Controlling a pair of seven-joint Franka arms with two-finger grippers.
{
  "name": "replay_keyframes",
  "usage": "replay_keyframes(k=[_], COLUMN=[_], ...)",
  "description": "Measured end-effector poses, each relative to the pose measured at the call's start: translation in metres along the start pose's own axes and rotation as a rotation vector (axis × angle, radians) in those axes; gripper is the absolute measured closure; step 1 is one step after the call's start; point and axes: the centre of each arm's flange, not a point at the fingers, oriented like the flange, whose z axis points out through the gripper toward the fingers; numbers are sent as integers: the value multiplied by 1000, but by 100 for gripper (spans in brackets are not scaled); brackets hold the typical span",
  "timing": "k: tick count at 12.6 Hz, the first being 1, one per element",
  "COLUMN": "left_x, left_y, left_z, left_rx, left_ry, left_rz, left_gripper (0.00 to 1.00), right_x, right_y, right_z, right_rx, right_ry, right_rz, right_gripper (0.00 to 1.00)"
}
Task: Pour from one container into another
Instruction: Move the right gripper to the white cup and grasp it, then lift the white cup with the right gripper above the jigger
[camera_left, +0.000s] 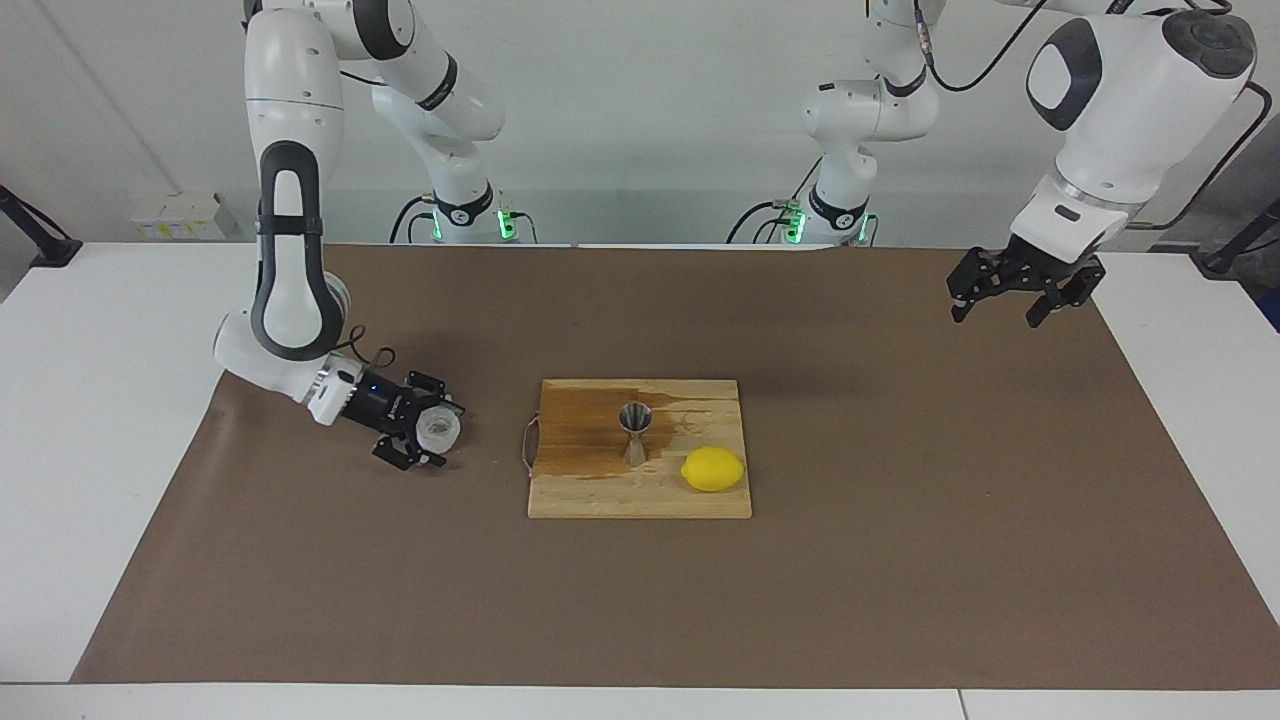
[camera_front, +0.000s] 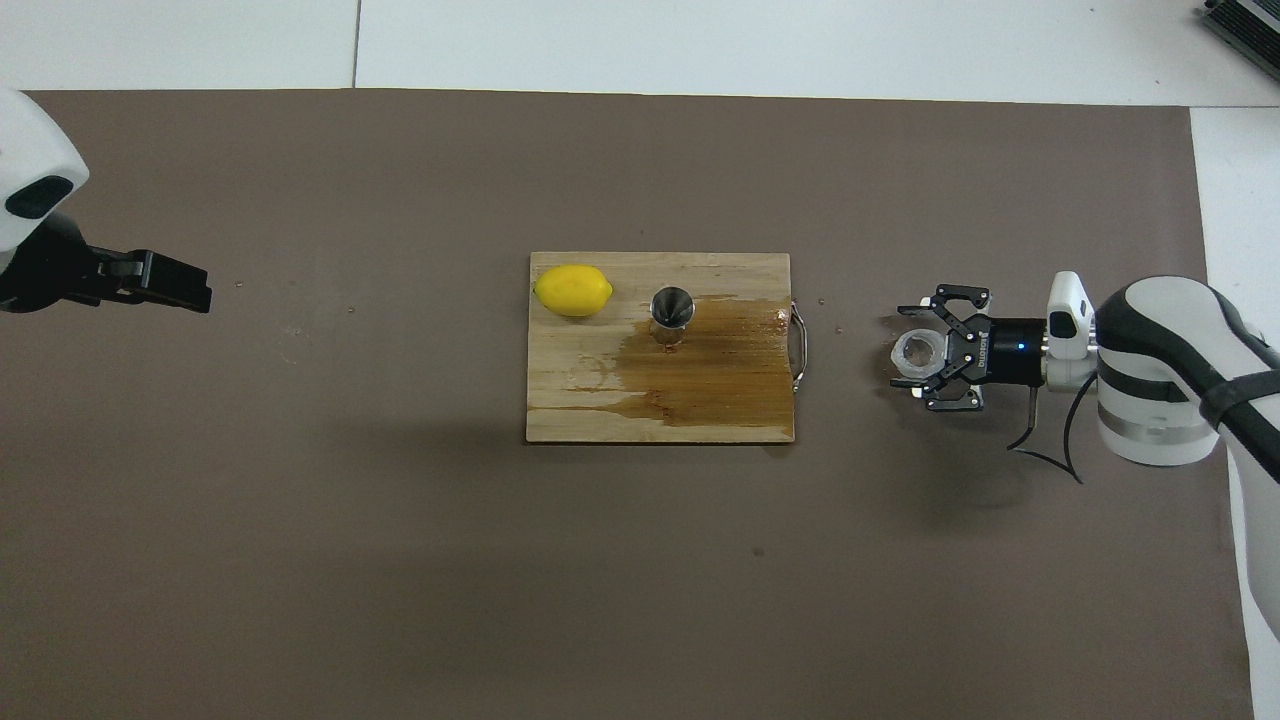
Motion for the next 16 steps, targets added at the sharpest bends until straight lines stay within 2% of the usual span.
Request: replay_keyframes(k=[5, 6, 9, 13, 14, 16], left_x=[-1, -1, -3, -17, -19, -20], left_y=[-1, -1, 0, 2, 2, 2], left_z=[0, 0, -2, -13, -15, -16], left_rx=[0, 0, 0, -2, -2, -2], left_ry=[-2, -3, -4, -40, -44, -45], left_rz=[-1, -2, 0, 2, 1, 1], left_gripper=[0, 0, 0, 0, 0, 0], right_x=[-9, -10, -11, -2, 14, 71], right_y=[-2, -2, -2, 5, 13, 25], right_z=[-9, -9, -10, -13, -17, -20], right_rx=[-13, -14, -18, -35, -50, -62], right_ry=[-2, -3, -8, -20, -27, -73], right_rz=[-12, -16, -29, -59, -63, -34], right_gripper=[0, 10, 50, 51, 51, 51])
